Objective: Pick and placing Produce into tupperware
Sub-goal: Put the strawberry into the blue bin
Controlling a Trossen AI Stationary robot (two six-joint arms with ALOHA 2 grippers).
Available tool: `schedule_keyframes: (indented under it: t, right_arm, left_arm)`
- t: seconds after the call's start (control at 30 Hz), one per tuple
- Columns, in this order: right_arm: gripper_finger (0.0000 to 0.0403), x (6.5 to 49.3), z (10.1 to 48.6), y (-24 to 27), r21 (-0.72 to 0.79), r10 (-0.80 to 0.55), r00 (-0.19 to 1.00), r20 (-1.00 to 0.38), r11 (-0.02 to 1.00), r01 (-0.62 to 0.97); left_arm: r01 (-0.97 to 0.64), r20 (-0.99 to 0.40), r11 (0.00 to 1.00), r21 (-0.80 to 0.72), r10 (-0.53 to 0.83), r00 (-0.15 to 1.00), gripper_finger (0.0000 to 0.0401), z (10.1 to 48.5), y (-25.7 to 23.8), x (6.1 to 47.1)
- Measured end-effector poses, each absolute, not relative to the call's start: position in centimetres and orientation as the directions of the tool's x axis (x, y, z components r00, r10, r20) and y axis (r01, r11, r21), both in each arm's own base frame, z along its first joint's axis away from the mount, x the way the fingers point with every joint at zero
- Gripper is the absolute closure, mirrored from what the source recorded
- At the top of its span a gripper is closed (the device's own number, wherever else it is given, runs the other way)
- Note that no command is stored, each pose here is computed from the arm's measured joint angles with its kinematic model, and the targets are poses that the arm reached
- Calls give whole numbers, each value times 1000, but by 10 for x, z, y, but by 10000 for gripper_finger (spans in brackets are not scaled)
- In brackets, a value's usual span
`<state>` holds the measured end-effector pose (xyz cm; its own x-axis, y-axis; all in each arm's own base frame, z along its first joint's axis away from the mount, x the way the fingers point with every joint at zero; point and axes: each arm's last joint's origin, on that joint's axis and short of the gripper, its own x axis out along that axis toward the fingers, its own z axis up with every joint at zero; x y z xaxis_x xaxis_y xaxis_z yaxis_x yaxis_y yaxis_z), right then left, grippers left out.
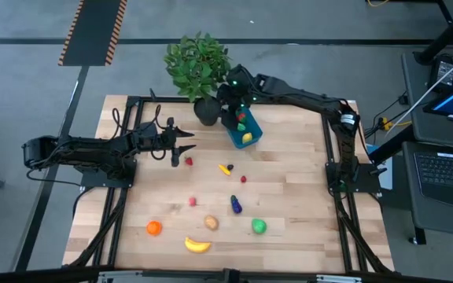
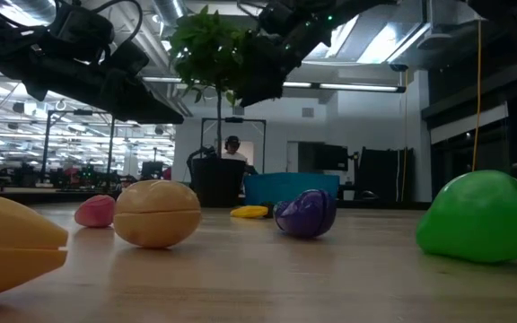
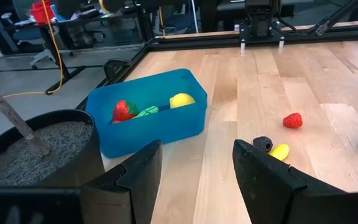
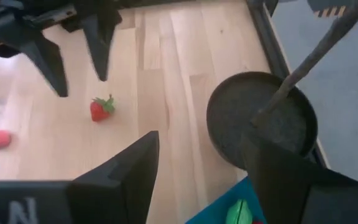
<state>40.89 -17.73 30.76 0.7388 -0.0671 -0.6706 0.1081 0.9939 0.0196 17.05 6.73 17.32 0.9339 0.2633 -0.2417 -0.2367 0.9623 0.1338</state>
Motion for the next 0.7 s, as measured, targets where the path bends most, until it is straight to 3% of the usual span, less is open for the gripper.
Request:
schedule_keyframes:
  t: [0.2,0.37,0.57,0.7]
  right_arm:
    - [173,407,324,-167,18,-43,786,-617,997,69]
    - [173,408,315,-149,-42,-36,908,-418,999,20]
    - [173,350,266,-149,22,-132,925,-357,988,150]
    - [173,308,250,-129,27,-125,958,-256,990,137]
  left_arm:
    - [-236,-244,962,133,263,934,211,173,67,170]
    - [-236,-242,962,134,263,934,211,173,67,171]
    - [-235,-242,963,134,262,934,211,173,67,171]
    - [-235,-243,963,134,261,934,211,173,67,171]
